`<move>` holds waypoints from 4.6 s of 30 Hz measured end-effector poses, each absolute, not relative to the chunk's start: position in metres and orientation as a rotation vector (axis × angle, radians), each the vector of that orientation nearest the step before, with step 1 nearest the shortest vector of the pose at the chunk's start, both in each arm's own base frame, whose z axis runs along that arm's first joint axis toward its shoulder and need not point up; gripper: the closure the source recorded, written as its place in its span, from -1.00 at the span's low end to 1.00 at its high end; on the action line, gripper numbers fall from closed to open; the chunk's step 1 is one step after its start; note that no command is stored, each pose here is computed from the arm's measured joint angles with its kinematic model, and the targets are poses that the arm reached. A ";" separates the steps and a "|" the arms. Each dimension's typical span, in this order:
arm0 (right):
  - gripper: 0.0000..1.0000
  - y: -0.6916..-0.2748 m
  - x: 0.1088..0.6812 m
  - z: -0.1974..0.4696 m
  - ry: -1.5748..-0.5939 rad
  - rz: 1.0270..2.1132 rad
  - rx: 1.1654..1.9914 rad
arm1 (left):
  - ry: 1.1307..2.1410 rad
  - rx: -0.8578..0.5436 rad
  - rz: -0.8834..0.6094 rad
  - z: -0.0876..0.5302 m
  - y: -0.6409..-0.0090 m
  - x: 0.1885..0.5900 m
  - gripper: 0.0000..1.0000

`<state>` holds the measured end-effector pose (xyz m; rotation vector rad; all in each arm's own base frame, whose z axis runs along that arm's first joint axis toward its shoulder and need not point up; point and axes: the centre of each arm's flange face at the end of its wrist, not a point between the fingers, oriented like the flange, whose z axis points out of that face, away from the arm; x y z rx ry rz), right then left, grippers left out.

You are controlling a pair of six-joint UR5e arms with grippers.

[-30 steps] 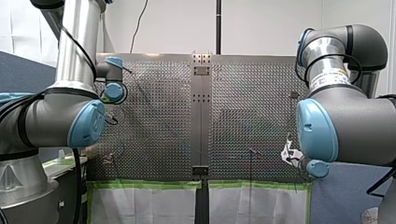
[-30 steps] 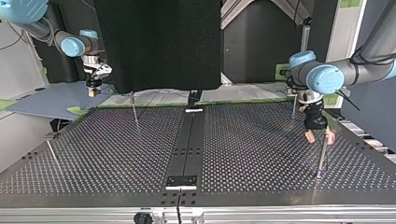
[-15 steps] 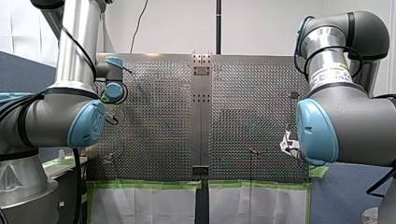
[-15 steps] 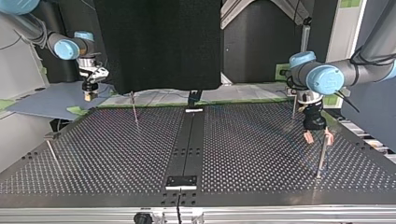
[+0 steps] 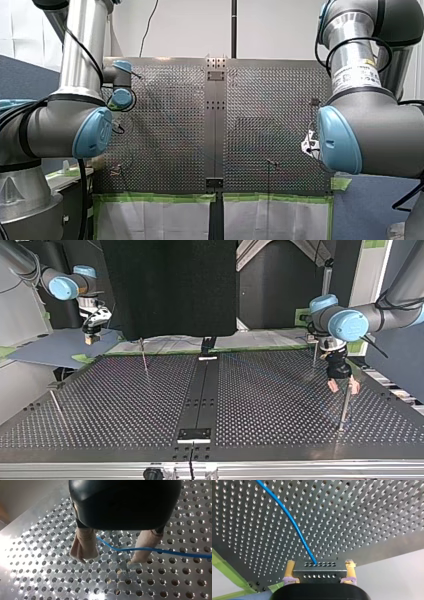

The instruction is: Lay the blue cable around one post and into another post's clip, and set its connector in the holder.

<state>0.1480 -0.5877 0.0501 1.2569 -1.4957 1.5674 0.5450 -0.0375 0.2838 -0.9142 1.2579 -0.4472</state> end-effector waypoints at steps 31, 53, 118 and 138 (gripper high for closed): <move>0.97 -0.608 0.162 0.219 -1.193 1.546 1.345 | 1.272 -0.894 -0.438 0.284 -0.042 0.545 -0.97; 0.97 -0.600 0.150 0.296 -1.044 1.486 1.324 | 1.276 -0.890 -0.440 0.284 -0.045 0.544 -0.97; 0.97 -0.646 0.122 0.304 -1.102 1.531 1.495 | 1.287 -0.873 -0.433 0.284 -0.048 0.544 -0.97; 0.97 -0.667 0.121 0.293 -1.051 1.532 1.533 | 1.290 -0.866 -0.425 0.284 -0.049 0.544 -0.97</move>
